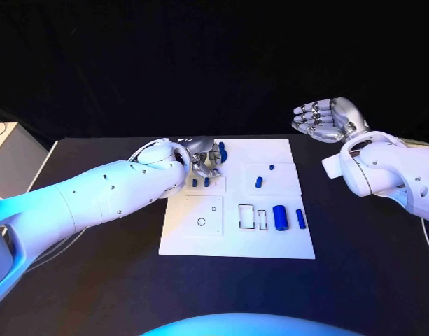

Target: Assemble the parts on the task board

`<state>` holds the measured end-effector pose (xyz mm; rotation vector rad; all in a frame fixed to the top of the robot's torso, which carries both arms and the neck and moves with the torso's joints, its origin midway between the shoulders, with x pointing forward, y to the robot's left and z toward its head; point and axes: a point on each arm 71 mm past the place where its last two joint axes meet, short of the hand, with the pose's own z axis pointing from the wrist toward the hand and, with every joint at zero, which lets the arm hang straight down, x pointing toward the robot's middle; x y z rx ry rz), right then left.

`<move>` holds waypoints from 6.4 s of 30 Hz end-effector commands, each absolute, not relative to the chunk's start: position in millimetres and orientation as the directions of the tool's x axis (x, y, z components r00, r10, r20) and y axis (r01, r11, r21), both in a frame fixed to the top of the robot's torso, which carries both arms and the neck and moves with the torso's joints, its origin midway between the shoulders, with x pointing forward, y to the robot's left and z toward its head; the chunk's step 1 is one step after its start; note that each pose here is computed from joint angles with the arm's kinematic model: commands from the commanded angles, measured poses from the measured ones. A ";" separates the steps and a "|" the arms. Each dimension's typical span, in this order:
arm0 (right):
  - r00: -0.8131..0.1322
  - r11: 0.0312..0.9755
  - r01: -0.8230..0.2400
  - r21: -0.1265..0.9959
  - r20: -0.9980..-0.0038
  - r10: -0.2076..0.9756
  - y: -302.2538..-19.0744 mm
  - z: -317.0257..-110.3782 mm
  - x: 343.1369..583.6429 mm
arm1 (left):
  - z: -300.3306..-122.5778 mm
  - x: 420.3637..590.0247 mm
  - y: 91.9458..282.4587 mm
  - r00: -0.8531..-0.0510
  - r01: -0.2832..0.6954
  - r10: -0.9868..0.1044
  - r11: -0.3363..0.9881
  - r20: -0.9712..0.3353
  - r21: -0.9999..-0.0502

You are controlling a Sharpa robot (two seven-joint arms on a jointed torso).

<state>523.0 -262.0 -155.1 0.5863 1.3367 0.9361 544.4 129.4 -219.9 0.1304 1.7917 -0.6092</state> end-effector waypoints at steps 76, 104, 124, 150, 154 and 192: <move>-0.059 0.522 -0.258 0.813 -0.552 0.832 -255.6 -154.1 521.0 | -228.7 549.9 125.0 -0.364 0.350 -0.200 0.876 -0.910 -0.332; -0.046 0.525 -0.258 0.811 -0.553 0.832 -259.1 -153.5 520.6 | -200.2 541.4 141.4 -0.303 0.406 -0.379 0.779 -0.874 -0.478; -0.045 0.526 -0.255 0.811 -0.554 0.832 -261.3 -153.4 519.5 | -205.7 547.1 169.2 -0.306 0.351 -0.321 0.837 -0.896 -0.420; -0.045 0.526 -0.256 0.811 -0.554 0.832 -261.4 -153.3 519.5 | -215.2 548.9 170.3 -0.360 0.322 -0.287 0.855 -0.888 -0.407; -0.044 0.526 -0.256 0.811 -0.554 0.831 -261.6 -153.3 519.5 | -215.7 548.8 170.5 -0.365 0.318 -0.284 0.857 -0.886 -0.406; -0.044 0.527 -0.257 0.810 -0.554 0.831 -261.3 -153.5 520.2 | -219.3 548.0 166.3 -0.394 0.306 -0.265 0.865 -0.880 -0.397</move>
